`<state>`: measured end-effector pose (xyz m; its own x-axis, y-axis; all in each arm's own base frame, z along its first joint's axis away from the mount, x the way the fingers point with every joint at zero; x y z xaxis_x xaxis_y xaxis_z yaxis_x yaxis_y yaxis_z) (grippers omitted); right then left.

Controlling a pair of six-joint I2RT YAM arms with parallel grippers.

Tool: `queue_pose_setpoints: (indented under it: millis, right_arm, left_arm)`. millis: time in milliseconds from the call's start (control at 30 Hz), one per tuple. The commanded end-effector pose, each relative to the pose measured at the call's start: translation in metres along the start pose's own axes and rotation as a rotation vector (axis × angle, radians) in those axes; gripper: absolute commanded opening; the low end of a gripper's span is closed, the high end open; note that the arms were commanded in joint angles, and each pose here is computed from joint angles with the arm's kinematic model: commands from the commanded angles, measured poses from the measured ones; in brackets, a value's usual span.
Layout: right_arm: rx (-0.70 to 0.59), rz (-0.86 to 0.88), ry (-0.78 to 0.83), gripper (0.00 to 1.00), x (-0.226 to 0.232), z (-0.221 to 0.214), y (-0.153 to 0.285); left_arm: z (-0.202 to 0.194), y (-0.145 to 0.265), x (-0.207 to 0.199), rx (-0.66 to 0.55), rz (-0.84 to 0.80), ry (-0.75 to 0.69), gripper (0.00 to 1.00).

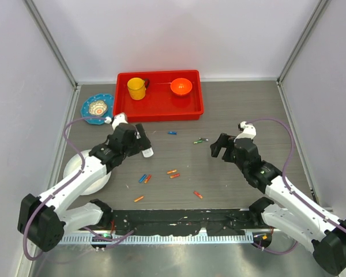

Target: Load the batteries into the remote control

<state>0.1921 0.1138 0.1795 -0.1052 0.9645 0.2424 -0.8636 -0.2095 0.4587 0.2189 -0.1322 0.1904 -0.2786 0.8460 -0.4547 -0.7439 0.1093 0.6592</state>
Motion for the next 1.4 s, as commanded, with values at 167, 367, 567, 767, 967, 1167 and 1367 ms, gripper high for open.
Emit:
queue_pose_setpoints:
  millis: [167, 367, 567, 767, 967, 1167, 1367]
  right_arm:
    - [-0.031, 0.071, -0.013, 0.95, 0.014, 0.018, 0.003]
    - [-0.041, 0.078, -0.022, 0.95, 0.015, 0.022, 0.007]
    - [-0.019, 0.086, -0.030, 0.95, 0.015, 0.016, 0.005]
    - [-0.010, 0.089, -0.033, 0.95, 0.014, 0.013, 0.005]
    - [-0.004, 0.085, -0.029, 0.95, 0.013, 0.011, 0.004]
    - [0.001, 0.084, -0.031, 0.96, 0.014, 0.009, 0.002]
    - [0.006, 0.075, -0.031, 0.96, 0.012, 0.007, 0.001]
  left_arm:
    - [0.017, -0.045, -0.022, -0.012, 0.173, 0.078, 0.96]
    - [0.014, -0.075, -0.025, -0.021, 0.272, 0.096, 0.95]
    - [0.009, -0.102, -0.023, 0.005, 0.406, 0.054, 0.95]
    - [0.006, -0.120, -0.016, 0.033, 0.420, 0.061, 0.90]
    - [0.003, -0.136, -0.009, 0.084, 0.409, 0.073, 0.81]
    - [0.002, -0.145, -0.009, 0.107, 0.406, 0.059, 0.77]
    - [-0.001, -0.149, -0.007, 0.113, 0.417, 0.045, 0.75]
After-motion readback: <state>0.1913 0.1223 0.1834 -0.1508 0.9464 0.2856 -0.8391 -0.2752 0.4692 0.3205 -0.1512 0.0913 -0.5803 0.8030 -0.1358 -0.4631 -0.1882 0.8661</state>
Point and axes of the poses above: each gripper's point midway between its finger pads, its own y axis back along the fingers, its own x axis along the line the jaws close on, z = x × y, the point moved 8 cm from there along y, back along the fingers, and after that the axes turned 9 degrees about y, right-handed, at the moved point
